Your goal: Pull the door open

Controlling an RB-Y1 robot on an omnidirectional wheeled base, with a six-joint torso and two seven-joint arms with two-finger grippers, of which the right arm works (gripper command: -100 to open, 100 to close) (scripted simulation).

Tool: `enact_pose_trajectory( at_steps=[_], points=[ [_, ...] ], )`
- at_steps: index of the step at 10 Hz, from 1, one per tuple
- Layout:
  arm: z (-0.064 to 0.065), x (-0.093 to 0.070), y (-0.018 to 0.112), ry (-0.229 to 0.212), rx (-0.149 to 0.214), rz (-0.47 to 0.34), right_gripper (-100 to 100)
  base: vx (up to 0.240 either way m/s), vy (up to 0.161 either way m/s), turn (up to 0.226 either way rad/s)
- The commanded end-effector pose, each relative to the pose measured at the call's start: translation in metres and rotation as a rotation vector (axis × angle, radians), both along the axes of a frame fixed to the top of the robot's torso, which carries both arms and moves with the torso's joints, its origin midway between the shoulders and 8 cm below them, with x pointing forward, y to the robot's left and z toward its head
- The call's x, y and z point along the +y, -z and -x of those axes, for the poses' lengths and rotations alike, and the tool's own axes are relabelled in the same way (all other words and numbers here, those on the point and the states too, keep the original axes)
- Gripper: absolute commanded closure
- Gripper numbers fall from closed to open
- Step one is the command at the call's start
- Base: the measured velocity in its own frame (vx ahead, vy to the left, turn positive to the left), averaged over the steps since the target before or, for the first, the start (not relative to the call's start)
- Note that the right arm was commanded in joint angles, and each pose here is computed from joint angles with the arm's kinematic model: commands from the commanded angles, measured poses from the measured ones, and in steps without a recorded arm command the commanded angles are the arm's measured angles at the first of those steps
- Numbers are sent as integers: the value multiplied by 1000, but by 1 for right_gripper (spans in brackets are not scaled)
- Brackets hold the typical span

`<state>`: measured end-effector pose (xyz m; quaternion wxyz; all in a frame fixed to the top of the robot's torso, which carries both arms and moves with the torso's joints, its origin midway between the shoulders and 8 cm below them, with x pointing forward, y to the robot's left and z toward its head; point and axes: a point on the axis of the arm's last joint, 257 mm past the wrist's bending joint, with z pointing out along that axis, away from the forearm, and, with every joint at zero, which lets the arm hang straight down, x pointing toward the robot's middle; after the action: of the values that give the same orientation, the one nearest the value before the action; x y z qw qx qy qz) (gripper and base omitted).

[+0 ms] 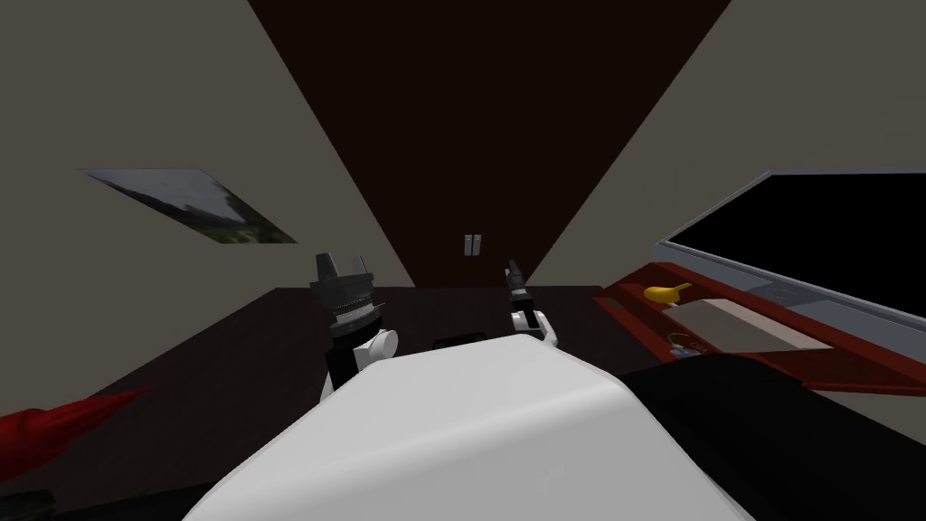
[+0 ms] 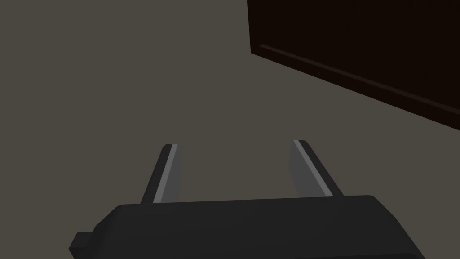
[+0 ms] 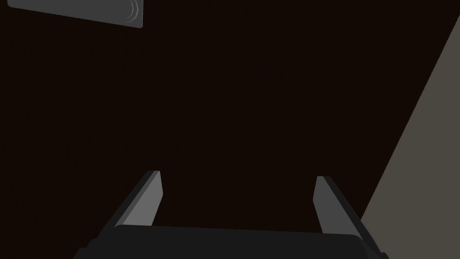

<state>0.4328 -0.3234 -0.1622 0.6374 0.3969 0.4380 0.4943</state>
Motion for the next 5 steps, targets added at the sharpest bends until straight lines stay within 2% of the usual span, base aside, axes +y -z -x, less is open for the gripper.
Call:
enact_pose_trajectory(
  at_steps=[1, 2, 3, 5],
  points=[
    [-4, -9, 15, 10, 33, -17, -100, 131, 43, 56],
    [-5, -12, 20, 14, 44, -24, -100, 146, 54, 59],
    [-8, -19, 31, 23, 68, -37, -100, 165, 60, 66],
    [-9, -25, 41, 32, 90, -51, -100, 142, 46, 35]
  ],
)
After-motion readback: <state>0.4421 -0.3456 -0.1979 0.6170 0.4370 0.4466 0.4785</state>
